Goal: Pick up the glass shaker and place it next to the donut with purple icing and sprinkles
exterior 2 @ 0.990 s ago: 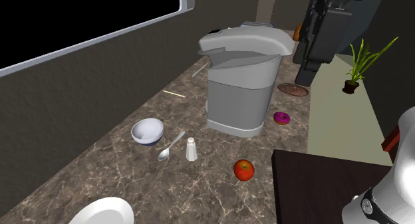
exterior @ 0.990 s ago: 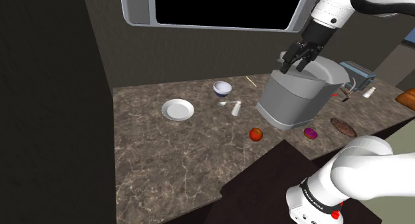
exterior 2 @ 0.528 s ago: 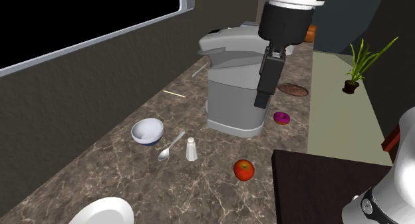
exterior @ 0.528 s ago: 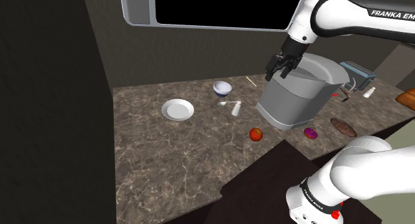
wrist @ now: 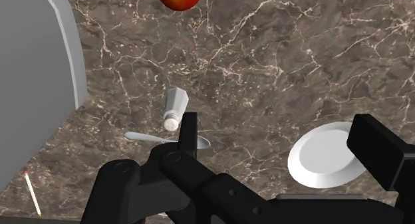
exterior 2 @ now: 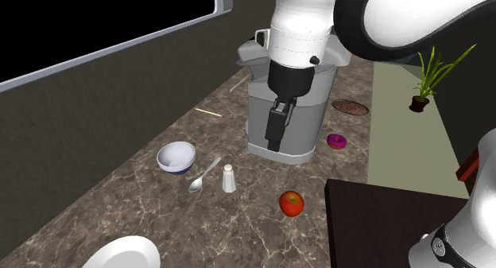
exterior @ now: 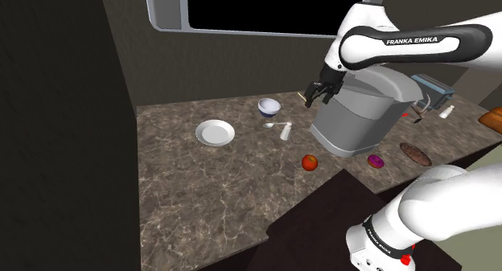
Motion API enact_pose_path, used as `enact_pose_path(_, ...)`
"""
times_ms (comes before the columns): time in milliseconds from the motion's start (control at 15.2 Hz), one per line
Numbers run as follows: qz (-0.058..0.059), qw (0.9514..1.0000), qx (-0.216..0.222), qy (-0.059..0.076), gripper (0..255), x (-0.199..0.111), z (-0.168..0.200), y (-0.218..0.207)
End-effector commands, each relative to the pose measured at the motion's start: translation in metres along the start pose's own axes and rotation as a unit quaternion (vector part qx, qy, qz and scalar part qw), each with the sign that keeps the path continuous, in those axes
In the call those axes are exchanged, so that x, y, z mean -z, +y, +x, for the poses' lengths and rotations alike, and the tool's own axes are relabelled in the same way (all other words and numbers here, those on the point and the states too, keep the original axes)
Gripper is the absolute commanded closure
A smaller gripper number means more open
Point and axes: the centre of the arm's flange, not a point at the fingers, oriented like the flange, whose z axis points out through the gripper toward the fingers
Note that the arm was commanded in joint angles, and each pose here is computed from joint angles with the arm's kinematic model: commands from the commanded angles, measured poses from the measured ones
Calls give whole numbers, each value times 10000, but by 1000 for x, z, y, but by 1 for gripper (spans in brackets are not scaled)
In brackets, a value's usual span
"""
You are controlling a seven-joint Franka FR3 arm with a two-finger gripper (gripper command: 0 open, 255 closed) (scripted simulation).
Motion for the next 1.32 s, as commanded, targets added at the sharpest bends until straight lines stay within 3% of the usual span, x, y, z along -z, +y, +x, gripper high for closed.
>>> enact_pose_path(0, -48, 10000, -12, -2, 0, -23, 16, 7)
enact_pose_path(1254, -490, 9986, -145, -105, 0, -228, 146, 64)
